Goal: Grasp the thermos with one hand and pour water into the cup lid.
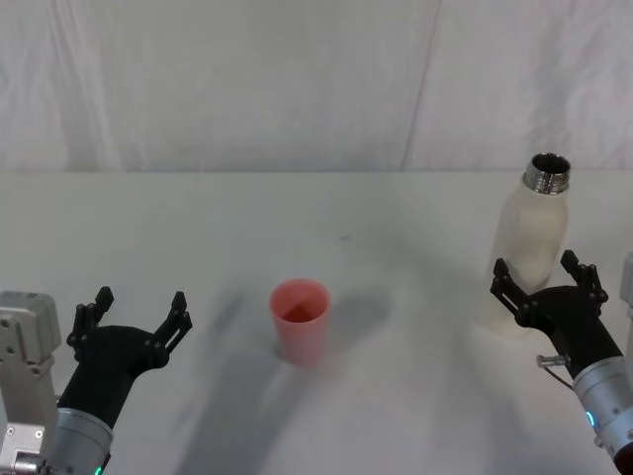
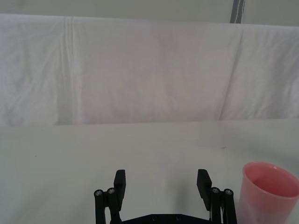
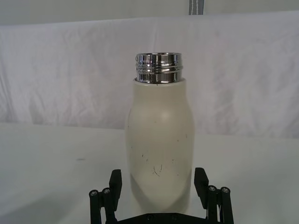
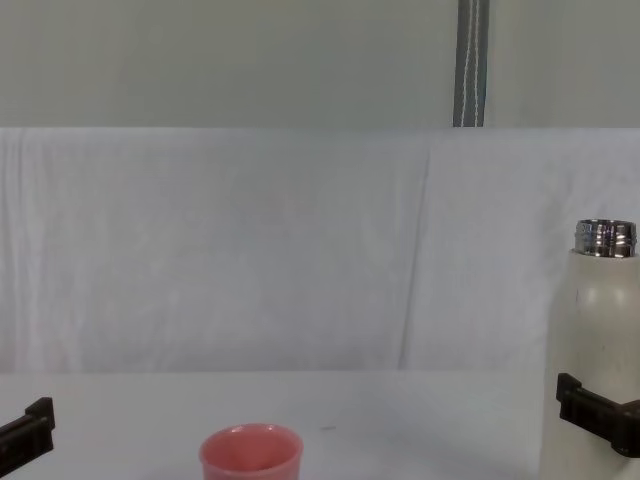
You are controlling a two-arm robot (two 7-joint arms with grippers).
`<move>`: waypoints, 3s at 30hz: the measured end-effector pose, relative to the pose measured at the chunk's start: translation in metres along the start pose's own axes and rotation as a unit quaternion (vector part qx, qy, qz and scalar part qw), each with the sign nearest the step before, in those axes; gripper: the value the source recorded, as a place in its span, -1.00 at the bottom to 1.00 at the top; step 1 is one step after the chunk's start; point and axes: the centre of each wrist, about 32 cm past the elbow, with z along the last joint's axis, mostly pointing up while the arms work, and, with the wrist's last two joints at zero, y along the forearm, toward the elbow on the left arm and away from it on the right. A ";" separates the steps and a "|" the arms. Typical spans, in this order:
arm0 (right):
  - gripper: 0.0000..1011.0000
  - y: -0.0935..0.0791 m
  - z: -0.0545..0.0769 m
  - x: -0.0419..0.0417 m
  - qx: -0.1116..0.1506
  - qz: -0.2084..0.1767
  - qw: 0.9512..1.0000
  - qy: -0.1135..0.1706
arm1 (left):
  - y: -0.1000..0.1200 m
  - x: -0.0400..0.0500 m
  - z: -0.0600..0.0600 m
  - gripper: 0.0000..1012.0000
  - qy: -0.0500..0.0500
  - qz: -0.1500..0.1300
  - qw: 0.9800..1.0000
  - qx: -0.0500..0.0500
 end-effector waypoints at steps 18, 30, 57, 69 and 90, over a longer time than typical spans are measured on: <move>0.98 0.018 -0.004 0.0062 0.000 0.013 1.000 0.000 | 0.000 0.0000 0.000 0.98 0.000 0.000 1.000 0.000; 0.98 0.033 -0.004 0.0114 -0.001 0.021 1.000 -0.008 | 0.000 0.0000 0.000 0.98 0.000 0.000 1.000 0.000; 0.88 0.035 -0.005 0.0118 -0.002 0.023 1.000 -0.009 | 0.000 0.0000 0.000 0.98 0.000 0.000 1.000 0.000; 0.88 0.039 0.008 0.0154 0.004 0.037 0.999 -0.025 | 0.000 0.0000 0.000 0.98 0.000 0.000 1.000 0.000; 0.88 0.064 0.056 0.0164 0.028 0.100 0.973 -0.207 | 0.000 0.0000 0.000 0.98 0.000 0.000 1.000 0.000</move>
